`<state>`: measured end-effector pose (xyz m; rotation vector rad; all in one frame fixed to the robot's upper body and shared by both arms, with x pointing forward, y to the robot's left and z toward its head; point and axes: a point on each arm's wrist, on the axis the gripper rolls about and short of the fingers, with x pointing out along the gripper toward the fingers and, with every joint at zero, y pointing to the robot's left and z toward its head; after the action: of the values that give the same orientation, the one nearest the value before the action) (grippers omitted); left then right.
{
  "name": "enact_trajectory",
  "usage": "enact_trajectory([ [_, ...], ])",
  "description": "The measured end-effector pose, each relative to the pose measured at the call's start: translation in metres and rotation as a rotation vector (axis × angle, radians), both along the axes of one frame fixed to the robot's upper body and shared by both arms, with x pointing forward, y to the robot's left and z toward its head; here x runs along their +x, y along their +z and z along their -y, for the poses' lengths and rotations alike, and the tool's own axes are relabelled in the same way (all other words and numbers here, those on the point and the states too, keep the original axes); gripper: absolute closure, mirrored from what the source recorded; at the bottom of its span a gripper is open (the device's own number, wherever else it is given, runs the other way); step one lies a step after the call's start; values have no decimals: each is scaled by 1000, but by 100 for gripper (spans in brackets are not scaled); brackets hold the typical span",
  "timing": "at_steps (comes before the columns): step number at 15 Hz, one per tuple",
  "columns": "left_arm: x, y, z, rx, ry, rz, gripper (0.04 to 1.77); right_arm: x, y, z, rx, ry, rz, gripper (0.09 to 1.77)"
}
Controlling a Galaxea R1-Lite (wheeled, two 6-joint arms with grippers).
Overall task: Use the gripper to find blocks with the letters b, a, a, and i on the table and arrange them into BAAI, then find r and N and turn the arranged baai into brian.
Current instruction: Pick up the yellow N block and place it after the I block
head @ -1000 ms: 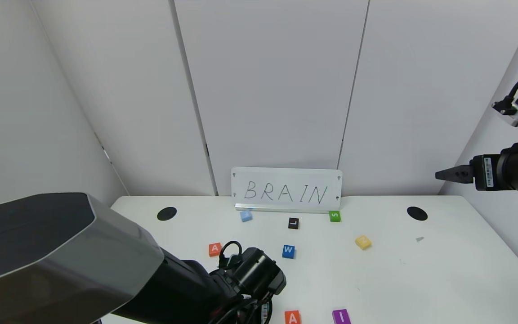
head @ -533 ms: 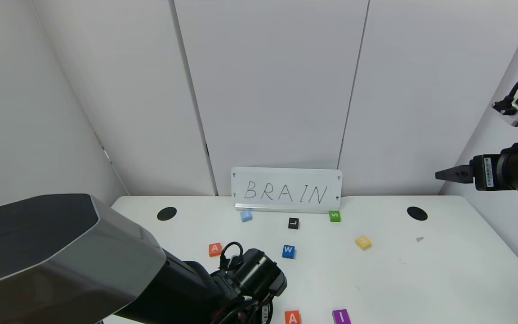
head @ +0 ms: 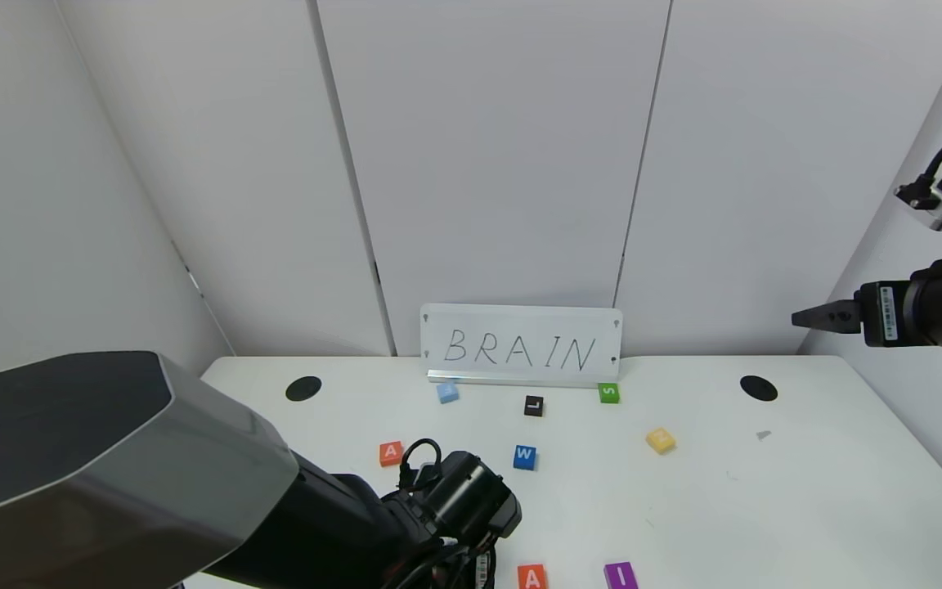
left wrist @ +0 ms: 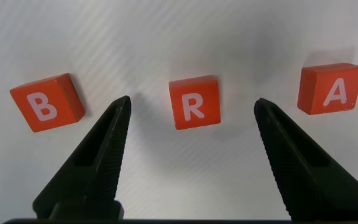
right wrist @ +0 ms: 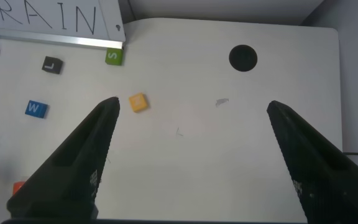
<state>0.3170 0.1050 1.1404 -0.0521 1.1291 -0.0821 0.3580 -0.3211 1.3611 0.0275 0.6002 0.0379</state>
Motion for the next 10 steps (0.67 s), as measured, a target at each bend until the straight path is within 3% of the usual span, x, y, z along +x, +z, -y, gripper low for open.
enact_trajectory([
  [10, 10, 54, -5, -43, -13, 85, 17, 0, 1, 2, 1, -7, 6, 15],
])
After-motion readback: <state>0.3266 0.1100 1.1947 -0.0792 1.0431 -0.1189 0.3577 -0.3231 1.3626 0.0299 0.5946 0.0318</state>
